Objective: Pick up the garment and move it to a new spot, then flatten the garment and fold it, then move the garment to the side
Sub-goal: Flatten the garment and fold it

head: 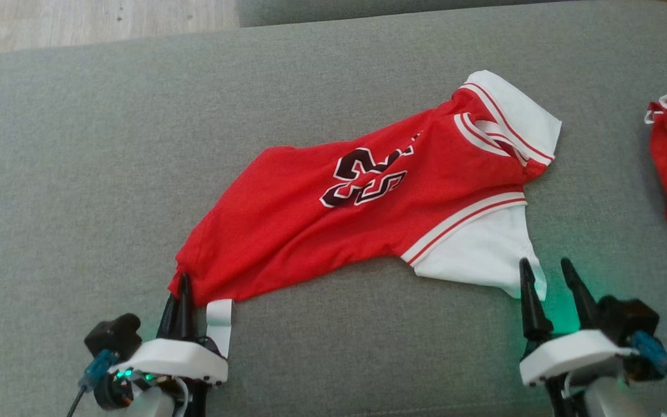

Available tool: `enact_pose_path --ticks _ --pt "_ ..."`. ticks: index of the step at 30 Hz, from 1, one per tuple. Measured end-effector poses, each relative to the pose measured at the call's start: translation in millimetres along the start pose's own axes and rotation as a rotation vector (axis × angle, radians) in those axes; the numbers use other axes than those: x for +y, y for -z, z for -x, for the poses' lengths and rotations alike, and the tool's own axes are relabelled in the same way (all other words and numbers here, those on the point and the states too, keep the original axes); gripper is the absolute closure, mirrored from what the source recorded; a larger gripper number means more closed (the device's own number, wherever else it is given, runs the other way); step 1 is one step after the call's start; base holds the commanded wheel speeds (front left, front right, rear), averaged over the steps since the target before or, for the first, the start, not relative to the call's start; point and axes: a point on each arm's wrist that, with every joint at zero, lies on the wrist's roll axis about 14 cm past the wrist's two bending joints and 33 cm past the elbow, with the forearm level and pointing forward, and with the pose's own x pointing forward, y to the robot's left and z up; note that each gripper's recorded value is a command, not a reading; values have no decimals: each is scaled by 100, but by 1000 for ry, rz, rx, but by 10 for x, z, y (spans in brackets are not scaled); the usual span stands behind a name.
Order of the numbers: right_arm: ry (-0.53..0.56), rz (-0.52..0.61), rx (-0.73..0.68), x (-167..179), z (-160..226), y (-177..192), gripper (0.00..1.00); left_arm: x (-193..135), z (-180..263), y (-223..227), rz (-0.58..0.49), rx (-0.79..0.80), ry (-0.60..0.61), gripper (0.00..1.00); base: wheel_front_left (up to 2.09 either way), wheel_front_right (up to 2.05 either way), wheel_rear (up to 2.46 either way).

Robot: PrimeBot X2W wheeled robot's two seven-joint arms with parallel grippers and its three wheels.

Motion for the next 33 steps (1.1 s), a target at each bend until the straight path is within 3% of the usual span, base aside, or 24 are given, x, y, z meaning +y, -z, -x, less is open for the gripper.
enact_pose_path --ticks 8,13,14,15,16,25,30,33 --pt "-6 -8 120 1 80 369 0 11 -18 37 -11 11 1 100 0 0 0" --pt "-18 -17 129 38 -39 374 0 27 -25 35 -9 9 -3 100 0 0 0" --pt "-23 -16 134 51 -60 385 11 31 -24 31 -8 8 -4 100 0 0 0" --pt "-24 -18 137 51 -76 389 69 33 -25 29 -9 7 -4 100 0 0 0" --pt "-26 -22 141 55 -88 397 100 36 -24 31 -14 8 -4 100 0 0 0" --pt "-37 -57 94 88 -104 242 100 20 -21 -139 -18 -43 0 100 0 0 0" --pt "-87 -90 -129 203 -182 -482 100 -179 -23 -608 -51 -184 58 100 0 0 0" --pt "-128 -88 -297 251 -164 -1075 100 -472 -24 -1093 -129 -316 142 100 0 0 0"
